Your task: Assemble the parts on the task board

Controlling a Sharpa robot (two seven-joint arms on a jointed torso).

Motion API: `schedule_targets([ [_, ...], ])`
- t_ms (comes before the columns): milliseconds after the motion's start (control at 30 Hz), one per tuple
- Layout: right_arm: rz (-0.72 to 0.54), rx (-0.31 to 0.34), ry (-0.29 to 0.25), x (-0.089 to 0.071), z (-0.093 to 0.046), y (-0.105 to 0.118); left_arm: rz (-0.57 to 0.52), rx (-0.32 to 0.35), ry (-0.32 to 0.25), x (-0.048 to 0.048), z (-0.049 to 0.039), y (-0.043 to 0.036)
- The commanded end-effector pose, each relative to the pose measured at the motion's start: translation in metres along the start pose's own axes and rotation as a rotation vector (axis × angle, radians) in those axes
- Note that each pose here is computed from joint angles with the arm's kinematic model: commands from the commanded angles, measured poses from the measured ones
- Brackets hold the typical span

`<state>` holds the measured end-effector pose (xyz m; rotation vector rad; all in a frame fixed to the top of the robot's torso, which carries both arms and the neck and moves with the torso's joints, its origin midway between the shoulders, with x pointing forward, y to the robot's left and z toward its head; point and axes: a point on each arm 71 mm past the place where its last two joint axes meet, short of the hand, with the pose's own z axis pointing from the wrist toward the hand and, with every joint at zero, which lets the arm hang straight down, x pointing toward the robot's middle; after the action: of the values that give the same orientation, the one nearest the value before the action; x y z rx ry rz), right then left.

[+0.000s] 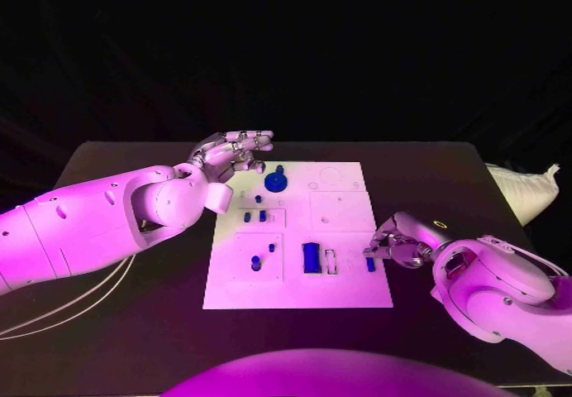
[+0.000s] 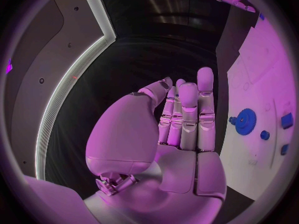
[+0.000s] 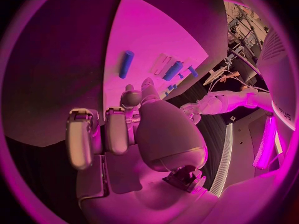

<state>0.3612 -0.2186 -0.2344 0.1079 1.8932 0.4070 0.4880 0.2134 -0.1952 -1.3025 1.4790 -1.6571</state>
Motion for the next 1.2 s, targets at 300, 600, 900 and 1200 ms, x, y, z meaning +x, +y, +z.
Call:
schedule_targets([
  [300,-0.117,0.024,0.03,0.004,0.004,-0.015,-0.004,0.0,0.024,0.0026,0.0004,0.0012],
  [600,-0.129,0.023,0.054,0.014,0.01,-0.013,-0.004,-0.003,0.025,0.0023,0.0,0.0017],
  [900,-0.121,0.001,0.061,0.022,0.014,-0.004,-0.003,-0.004,0.024,0.0016,-0.0004,0.0017],
  [1200,-0.217,-0.001,0.115,0.03,0.018,-0.003,-0.001,-0.006,0.027,0.0017,-0.0006,0.0018],
])
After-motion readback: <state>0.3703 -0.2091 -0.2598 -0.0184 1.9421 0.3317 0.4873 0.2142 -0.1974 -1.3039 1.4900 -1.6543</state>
